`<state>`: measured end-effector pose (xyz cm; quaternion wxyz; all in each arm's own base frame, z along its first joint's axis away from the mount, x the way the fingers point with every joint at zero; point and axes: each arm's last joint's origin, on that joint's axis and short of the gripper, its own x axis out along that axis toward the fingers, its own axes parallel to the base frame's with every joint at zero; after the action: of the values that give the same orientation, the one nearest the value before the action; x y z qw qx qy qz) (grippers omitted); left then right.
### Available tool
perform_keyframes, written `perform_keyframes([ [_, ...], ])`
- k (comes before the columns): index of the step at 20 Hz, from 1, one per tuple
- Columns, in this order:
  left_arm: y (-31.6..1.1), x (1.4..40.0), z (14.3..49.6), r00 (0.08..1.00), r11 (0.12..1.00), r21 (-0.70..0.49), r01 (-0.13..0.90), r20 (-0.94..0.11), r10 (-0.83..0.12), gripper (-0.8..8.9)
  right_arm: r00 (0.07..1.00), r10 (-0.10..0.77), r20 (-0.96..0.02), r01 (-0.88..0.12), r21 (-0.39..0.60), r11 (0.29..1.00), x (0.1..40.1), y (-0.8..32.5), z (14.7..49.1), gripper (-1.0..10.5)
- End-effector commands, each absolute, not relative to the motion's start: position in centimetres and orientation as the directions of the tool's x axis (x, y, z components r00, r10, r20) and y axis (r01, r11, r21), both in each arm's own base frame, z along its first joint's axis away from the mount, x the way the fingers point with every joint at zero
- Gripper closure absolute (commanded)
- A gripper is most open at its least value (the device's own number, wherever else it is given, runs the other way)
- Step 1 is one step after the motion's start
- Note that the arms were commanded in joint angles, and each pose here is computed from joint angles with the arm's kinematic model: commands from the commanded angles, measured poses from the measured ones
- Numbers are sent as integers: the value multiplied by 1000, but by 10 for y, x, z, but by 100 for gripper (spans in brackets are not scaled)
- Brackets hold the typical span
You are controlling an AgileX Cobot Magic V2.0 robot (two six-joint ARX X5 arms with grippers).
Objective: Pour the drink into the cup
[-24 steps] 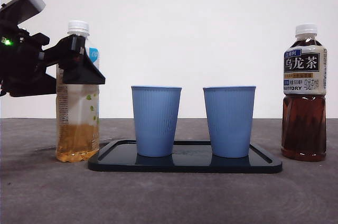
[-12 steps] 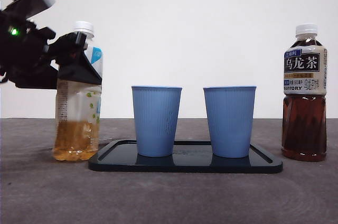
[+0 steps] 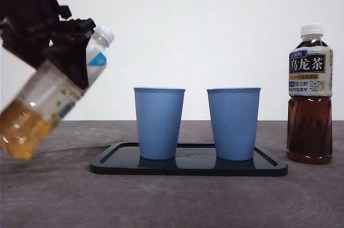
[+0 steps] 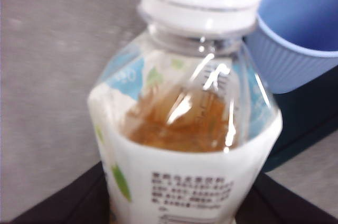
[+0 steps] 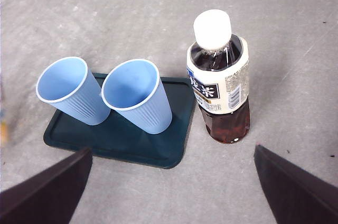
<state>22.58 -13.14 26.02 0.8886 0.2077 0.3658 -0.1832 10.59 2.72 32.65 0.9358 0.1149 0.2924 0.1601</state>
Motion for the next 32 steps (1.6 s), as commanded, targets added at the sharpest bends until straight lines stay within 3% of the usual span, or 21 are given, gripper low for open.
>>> perform_keyframes([
  [1, -141, 225, 279, 716, 791, 368, 489, -687, -123, 632, 786, 373, -493, -240, 313, 919, 106, 28, 332, 457],
  [8, -163, 215, 287, 784, 621, 648, 441, -614, 85, 632, 787, 373, -492, -239, 314, 919, 106, 28, 332, 457],
  [13, -184, 228, 287, 757, 551, 689, 471, -637, 148, 632, 786, 373, -493, -238, 316, 919, 106, 28, 332, 457],
  [18, -203, 241, 277, 733, 422, 742, 521, -642, 223, 632, 784, 374, -496, -237, 317, 918, 106, 28, 332, 457],
  [24, -226, 238, 258, 763, 222, 826, 519, -564, 316, 632, 782, 373, -500, -236, 317, 919, 106, 28, 331, 457],
  [32, -237, 238, 252, 808, 61, 883, 466, -453, 376, 632, 779, 376, -502, -238, 318, 918, 106, 28, 331, 457],
])
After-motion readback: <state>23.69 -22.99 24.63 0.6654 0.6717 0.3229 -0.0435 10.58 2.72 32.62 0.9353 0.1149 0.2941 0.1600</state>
